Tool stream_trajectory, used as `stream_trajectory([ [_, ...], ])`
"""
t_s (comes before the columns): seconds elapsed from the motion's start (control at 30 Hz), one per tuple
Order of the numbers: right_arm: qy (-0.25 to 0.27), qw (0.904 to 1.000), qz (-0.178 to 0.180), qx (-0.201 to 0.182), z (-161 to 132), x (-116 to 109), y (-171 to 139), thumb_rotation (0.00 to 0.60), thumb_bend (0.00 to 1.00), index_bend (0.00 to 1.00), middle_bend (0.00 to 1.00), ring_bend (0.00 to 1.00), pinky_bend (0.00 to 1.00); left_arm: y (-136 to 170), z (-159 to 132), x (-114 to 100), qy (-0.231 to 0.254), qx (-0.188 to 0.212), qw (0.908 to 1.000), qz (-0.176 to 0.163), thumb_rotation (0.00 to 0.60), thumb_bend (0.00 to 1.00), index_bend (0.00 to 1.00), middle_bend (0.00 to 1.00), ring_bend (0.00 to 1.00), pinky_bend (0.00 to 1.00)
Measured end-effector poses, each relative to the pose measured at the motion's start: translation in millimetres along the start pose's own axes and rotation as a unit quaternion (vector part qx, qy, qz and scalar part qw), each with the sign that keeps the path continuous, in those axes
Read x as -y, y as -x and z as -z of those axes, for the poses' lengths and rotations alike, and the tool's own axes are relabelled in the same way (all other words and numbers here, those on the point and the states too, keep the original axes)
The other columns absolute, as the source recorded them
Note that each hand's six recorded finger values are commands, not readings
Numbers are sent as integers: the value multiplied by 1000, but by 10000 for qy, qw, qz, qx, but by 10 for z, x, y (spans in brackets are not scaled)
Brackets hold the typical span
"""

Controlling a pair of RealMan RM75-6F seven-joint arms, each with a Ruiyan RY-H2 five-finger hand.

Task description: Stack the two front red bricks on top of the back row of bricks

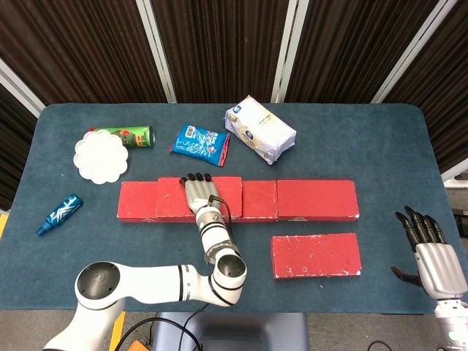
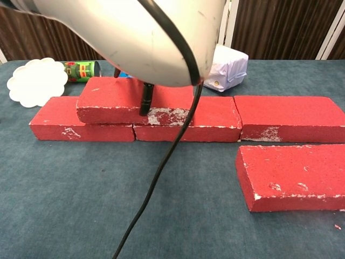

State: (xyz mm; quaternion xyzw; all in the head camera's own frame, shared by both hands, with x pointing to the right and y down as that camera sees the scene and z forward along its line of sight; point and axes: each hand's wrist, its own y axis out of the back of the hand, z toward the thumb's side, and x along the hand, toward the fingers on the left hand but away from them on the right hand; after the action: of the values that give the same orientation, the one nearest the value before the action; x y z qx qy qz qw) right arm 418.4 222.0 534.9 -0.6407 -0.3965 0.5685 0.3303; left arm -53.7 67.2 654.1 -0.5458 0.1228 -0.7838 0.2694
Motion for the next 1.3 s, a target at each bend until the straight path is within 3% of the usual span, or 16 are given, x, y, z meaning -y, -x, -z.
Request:
stream_trajectory([
  [0.43, 6, 10000, -5, -6, 1, 2, 0, 600, 0, 166, 1, 17, 0, -13, -50, -3, 54, 25, 10000, -41, 600, 201, 0, 0, 0, 138],
  [1.3, 18, 10000, -29, -18, -5, 7, 0, 600, 0, 166, 2, 17, 0, -51, -35, 23, -330, -67, 9993, -156, 600, 199, 0, 0, 0, 127],
])
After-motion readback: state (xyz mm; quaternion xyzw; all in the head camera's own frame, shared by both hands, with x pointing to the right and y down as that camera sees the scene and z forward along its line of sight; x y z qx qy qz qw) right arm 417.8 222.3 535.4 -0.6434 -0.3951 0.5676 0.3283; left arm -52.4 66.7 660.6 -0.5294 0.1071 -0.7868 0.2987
